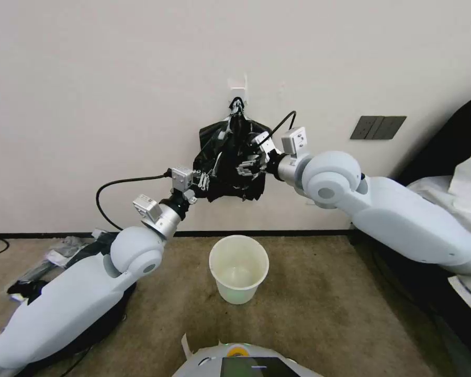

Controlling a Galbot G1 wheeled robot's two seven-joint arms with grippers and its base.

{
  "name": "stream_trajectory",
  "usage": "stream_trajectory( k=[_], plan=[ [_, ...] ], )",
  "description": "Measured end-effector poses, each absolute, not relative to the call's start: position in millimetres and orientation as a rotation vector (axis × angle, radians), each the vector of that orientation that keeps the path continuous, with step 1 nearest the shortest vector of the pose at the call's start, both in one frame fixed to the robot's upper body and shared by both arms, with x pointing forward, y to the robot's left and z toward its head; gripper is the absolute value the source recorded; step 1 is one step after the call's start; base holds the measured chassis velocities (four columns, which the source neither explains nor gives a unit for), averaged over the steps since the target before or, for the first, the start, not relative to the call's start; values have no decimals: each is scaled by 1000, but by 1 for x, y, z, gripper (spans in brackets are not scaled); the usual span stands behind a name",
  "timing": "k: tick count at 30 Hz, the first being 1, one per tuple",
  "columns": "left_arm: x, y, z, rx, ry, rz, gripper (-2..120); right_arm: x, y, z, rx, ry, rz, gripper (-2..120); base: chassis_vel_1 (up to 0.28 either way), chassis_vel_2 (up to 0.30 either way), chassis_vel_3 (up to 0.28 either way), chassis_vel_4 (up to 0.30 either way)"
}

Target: Place a trash bag onto the trash bin.

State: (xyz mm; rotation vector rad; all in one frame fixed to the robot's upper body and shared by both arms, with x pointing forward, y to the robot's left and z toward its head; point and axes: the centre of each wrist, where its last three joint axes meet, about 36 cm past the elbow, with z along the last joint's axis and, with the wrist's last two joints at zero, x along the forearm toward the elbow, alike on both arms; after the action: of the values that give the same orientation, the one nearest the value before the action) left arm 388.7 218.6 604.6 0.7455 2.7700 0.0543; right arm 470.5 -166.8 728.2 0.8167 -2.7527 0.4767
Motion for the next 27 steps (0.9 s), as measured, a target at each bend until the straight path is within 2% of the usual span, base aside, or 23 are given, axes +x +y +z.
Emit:
stream_trajectory(
  k=[5,7,9,13,15,17,19,25,27],
  plan=[
    [386,219,605,747,2764,49,0,472,-172,728,775,-2729,466,75,0,0,0,0],
    [385,219,606,747,2762,46,0,472,-176,728,748,-2715,442,65,0,0,0,0],
    [385,220,606,748,2760,45,0,472,-178,728,737,-2709,436,62,0,0,0,0],
    [383,220,607,747,2755,38,0,472,-181,725,712,-2695,467,41,0,0,0,0],
    [383,221,607,747,2754,37,0,473,-181,725,708,-2695,477,40,0,0,0,0],
    [382,221,608,746,2750,35,0,473,-181,726,697,-2695,511,27,0,0,0,0],
    [382,221,608,746,2749,34,0,474,-181,726,693,-2696,519,24,0,0,0,0],
    [382,222,609,744,2745,30,0,475,-182,725,677,-2725,577,1,0,0,0,0],
    [382,222,608,742,2748,28,0,474,-182,724,682,-2735,585,0,0,0,0,0]
  ],
)
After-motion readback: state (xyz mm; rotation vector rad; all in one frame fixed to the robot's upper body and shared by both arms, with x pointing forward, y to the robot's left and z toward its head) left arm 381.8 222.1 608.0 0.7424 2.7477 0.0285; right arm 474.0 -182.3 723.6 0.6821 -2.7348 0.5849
